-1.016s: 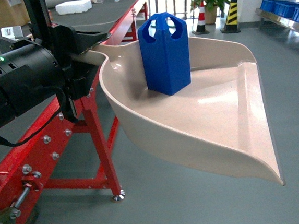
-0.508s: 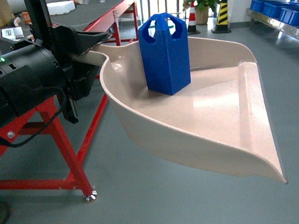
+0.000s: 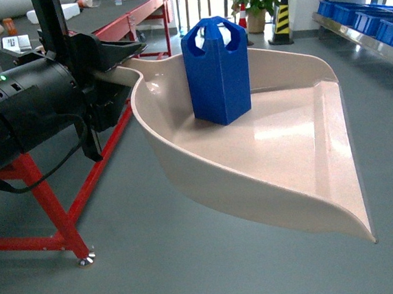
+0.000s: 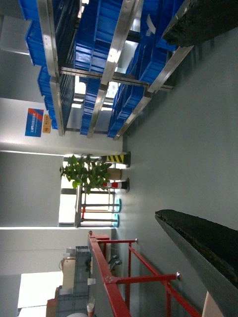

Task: Place part in tray to right shelf

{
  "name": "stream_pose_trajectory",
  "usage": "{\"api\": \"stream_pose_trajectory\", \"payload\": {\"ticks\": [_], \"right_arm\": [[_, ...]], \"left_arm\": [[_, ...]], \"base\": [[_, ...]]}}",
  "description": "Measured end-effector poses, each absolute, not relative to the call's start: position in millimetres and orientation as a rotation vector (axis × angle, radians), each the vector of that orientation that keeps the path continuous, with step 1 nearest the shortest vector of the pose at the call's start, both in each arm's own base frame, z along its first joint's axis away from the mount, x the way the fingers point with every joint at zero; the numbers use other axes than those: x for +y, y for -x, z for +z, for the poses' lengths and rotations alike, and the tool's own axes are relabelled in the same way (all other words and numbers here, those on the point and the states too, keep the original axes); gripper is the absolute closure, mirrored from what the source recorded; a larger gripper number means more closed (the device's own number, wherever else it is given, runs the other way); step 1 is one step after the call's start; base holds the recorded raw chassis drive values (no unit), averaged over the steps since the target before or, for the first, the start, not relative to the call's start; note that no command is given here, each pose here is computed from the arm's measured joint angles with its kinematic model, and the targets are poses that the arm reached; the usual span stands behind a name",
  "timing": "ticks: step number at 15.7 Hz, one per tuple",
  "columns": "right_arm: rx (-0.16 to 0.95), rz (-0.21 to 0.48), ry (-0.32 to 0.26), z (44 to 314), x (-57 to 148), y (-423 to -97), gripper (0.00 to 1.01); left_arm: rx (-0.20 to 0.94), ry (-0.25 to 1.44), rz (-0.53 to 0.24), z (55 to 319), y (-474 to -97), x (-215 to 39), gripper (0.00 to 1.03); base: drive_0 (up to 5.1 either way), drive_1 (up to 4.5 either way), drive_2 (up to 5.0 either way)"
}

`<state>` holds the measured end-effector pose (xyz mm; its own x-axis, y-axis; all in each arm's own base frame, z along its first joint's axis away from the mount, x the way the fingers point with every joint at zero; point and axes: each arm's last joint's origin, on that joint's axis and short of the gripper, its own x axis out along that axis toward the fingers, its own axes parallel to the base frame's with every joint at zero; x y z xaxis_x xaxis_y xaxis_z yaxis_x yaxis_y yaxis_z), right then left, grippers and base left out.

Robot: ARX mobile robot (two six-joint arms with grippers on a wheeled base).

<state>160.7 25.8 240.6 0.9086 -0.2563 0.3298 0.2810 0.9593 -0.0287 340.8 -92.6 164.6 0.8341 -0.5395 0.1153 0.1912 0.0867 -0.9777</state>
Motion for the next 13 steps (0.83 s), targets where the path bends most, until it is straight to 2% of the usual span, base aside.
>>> {"api": "stream_pose_trajectory", "payload": {"ticks": [3,7,8,13], "right_arm": [[-0.329,-0.277,0.075,240.5,25.8,-160.8,0.03],[-0.333,-0.281,0.072,241.0,25.6,-160.5,0.03],[-0.332,-0.281,0.072,240.9,25.6,-160.5,0.03],[-0.332,-0.281,0.072,241.0,25.5,-160.2,0.03]], "left_arm": [[0.308,1.383,-0.554,164.3,-340.8,-92.6,0.90],[0.328,1.380,-0.583,164.7,-338.7,-99.5,0.90],[0.323,1.382,-0.570,164.3,-339.6,-96.9,0.90],[0.305,1.384,-0.556,164.8,-340.7,-92.3,0.90]], "base": [[4.9,-2.79,-2.0],[0.0,0.00,0.0],[0.0,0.00,0.0],[-0.2,4.14,-4.5]]}}
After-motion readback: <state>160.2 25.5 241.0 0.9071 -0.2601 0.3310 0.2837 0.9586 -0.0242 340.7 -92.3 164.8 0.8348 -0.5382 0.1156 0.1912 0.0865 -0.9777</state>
